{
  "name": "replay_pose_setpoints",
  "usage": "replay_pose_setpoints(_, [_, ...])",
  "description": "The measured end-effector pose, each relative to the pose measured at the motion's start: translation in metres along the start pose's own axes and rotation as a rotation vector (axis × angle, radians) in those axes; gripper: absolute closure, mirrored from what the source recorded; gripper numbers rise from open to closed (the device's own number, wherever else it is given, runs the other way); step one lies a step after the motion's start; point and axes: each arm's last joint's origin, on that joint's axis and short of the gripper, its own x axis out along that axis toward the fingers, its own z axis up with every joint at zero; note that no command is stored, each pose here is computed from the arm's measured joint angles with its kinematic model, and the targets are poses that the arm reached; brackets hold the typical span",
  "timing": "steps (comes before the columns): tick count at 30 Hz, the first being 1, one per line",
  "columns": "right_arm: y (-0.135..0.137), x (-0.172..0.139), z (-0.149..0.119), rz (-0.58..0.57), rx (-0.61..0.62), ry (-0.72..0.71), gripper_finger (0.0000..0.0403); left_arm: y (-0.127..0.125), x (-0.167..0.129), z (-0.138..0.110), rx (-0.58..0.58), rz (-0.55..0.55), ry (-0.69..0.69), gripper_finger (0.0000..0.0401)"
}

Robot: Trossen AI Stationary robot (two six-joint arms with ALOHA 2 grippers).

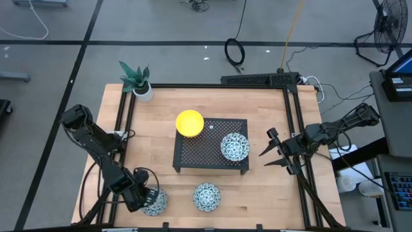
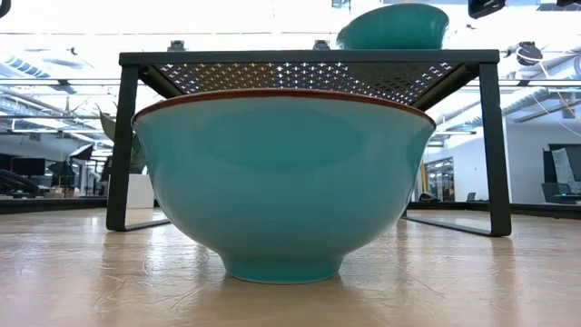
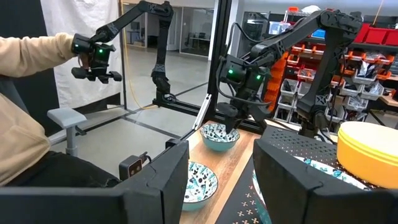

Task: Pick & Place Mini bowls
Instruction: Stack the left white patterned bowl on top of the white patterned bowl

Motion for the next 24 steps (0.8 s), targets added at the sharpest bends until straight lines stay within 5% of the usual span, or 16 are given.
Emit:
replay_pose_setpoints(5, [0.000, 0.000, 0.000, 0.000, 0.000, 0.000, 0.0234, 0.000, -0.001, 0.000, 0.010, 0.003, -0.005, 0.0382])
replay_pose_setpoints(15, [0.000, 0.000, 0.000, 0.000, 0.000, 0.001, 0.0234, -0.003, -0.011, 0.004, 0.117, -0.106, -0.151, 0.0394])
replay_pose_setpoints(19, [0.000, 0.000, 0.000, 0.000, 0.004, 0.001, 0.0234, -0.014, -0.033, -0.001, 0.240, -0.243, -0.205, 0.0394])
replay_pose_setpoints(24, [0.000, 0.000, 0.000, 0.000, 0.003, 0.001, 0.0234, -0.036, -0.076, -0.009, 0.558, -0.428, -0.418, 0.0395])
